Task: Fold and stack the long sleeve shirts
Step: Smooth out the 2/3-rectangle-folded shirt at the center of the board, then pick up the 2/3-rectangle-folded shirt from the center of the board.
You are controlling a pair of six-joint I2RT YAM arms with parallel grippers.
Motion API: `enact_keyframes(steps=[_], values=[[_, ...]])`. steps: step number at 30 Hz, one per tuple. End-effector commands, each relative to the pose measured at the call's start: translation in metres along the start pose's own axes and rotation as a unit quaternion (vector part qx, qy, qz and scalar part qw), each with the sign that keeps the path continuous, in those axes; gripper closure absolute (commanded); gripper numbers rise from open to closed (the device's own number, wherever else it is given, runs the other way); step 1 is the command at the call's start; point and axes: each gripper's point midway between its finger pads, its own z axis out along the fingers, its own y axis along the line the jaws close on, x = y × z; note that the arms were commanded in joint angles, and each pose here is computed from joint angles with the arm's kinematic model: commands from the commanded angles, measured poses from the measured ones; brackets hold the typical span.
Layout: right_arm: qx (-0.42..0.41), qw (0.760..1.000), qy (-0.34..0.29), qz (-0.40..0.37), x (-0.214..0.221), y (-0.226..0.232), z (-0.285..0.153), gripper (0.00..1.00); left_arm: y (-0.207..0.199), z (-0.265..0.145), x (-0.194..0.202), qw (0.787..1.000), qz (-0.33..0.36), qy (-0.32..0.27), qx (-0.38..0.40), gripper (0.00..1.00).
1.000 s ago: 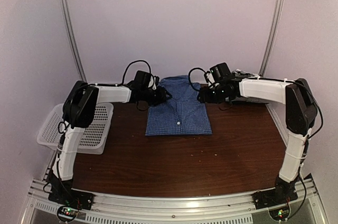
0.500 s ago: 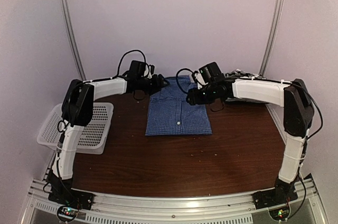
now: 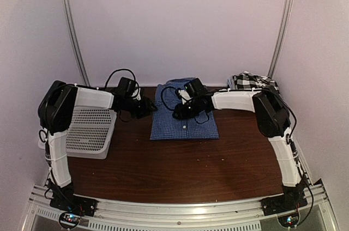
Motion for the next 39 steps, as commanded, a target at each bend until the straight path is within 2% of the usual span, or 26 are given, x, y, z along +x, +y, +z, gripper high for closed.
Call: enact_keyframes(steps=[1, 5, 8, 13, 18, 26, 31, 38, 39], values=[[-0.018, 1.000, -0.006, 0.025, -0.010, -0.021, 0.022, 0.60, 0.004, -0.030, 0.017, 1.000, 0.014, -0.018, 0.004, 0.51], [-0.023, 0.999, 0.012, 0.038, -0.001, -0.032, 0.042, 0.58, 0.017, -0.037, 0.054, 1.000, 0.014, 0.014, -0.005, 0.52], [-0.022, 0.999, 0.015, 0.039, -0.001, -0.032, 0.040, 0.55, 0.018, -0.038, 0.075, 0.999, 0.018, 0.036, -0.006, 0.51], [-0.026, 0.999, -0.011, 0.031, -0.023, -0.021, 0.009, 0.49, 0.023, -0.037, 0.089, 0.998, 0.032, 0.050, -0.034, 0.49], [-0.010, 0.999, -0.040, 0.031, -0.043, -0.018, -0.029, 0.48, 0.028, -0.028, 0.094, 0.996, 0.039, 0.059, -0.055, 0.51], [0.027, 0.997, -0.048, 0.062, -0.021, -0.043, -0.069, 0.52, 0.025, -0.022, 0.100, 0.995, 0.044, 0.070, -0.061, 0.68], [0.059, 0.992, -0.046, 0.100, 0.009, -0.070, -0.096, 0.54, 0.023, -0.017, 0.105, 0.994, 0.043, 0.079, -0.057, 0.79], [0.104, 0.987, -0.029, 0.120, 0.065, -0.094, -0.126, 0.54, 0.024, -0.018, 0.111, 0.994, 0.037, 0.084, -0.064, 1.00], [0.110, 0.986, -0.027, 0.122, 0.073, -0.097, -0.130, 0.53, 0.026, -0.019, 0.112, 0.994, 0.035, 0.085, -0.067, 1.00]])
